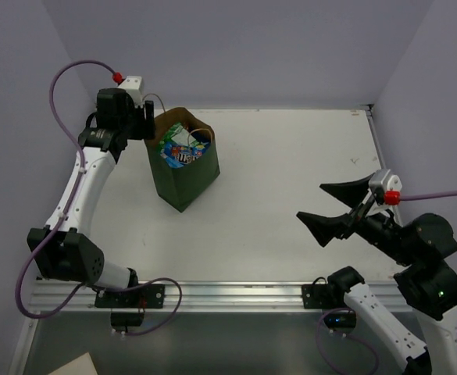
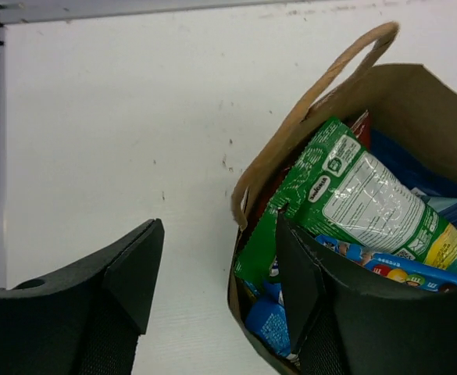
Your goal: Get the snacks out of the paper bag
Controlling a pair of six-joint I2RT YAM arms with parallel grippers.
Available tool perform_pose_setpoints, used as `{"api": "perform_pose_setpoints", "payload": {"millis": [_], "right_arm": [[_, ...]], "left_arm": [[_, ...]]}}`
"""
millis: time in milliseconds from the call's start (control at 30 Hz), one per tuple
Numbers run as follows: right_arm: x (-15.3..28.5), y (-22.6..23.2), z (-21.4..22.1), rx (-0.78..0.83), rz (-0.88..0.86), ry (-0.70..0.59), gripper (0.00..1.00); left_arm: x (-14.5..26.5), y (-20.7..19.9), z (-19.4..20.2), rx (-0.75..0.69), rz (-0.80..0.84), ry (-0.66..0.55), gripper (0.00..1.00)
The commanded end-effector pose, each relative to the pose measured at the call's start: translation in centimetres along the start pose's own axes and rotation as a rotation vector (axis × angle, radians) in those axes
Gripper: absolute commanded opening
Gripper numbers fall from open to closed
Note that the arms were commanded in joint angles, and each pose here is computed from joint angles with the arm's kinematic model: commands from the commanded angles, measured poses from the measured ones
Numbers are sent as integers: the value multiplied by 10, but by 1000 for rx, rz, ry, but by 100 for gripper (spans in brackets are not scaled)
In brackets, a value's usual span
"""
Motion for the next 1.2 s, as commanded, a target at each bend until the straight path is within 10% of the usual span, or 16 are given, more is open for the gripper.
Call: {"api": "perform_pose_setpoints", "payload": {"millis": [0, 133, 367, 700, 1167], "right_arm": [[-17, 0, -7, -5, -61, 35, 99], [-39, -6, -8, -7, -101, 94, 99], [-90, -19, -26, -20, -179, 160, 99], [-225, -24, -52, 9, -101, 301, 99], [-312, -22, 81, -130, -101, 500, 81]], "left_arm": [[-11, -7, -22, -62, 132, -67, 64], [-33, -12, -16, -79, 190, -43, 54], [-45, -14, -27, -170, 239, -78, 0], [13, -63, -31, -343, 209, -220, 0], [49, -70, 21, -263, 118, -261, 0]]}}
Point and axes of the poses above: each gripper's point midway between its finger pads, its own x axis back along the fingers, its own y axis along the line the jaws close on, z = x × y, the point moved 7 cm from there along x, back along the fingers, and after that the axes turned 1 degree about x, right-handed, at the moved point
